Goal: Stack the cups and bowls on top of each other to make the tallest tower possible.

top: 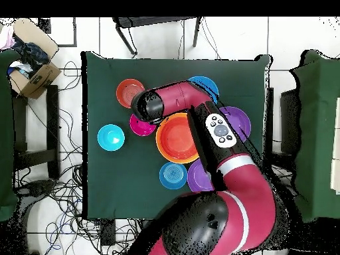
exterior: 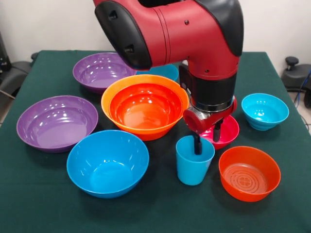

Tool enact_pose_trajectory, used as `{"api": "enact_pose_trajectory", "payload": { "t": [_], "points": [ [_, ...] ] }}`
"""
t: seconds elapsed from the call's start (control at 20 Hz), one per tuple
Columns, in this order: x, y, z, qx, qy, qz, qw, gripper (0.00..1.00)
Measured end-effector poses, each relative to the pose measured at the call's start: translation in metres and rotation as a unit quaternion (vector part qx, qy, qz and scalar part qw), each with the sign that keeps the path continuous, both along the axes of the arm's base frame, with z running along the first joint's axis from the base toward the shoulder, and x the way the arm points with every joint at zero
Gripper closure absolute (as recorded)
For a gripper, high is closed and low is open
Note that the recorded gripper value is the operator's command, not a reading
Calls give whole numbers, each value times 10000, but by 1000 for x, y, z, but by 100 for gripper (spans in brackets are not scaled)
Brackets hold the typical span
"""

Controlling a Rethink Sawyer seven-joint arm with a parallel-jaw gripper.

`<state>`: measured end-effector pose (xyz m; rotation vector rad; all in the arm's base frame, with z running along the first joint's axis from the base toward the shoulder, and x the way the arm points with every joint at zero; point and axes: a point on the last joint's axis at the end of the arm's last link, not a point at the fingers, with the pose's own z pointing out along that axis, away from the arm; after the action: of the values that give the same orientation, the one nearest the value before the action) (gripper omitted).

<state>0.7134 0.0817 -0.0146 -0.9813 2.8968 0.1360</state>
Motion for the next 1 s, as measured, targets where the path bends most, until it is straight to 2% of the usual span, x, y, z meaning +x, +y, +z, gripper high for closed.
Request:
{"api": "enact_pose_trajectory", "payload": {
  "t": [0.65,0.7,0.85,1.0],
  "points": [
    [-9,4,-15,69,119,-3,9999,0],
    [-9,4,-15,68,119,-5,9999,100],
    [-6,3,-13,64,70,-13,10000,100],
    [5,-2,-4,48,-110,-54,9999,100]
  ]
}}
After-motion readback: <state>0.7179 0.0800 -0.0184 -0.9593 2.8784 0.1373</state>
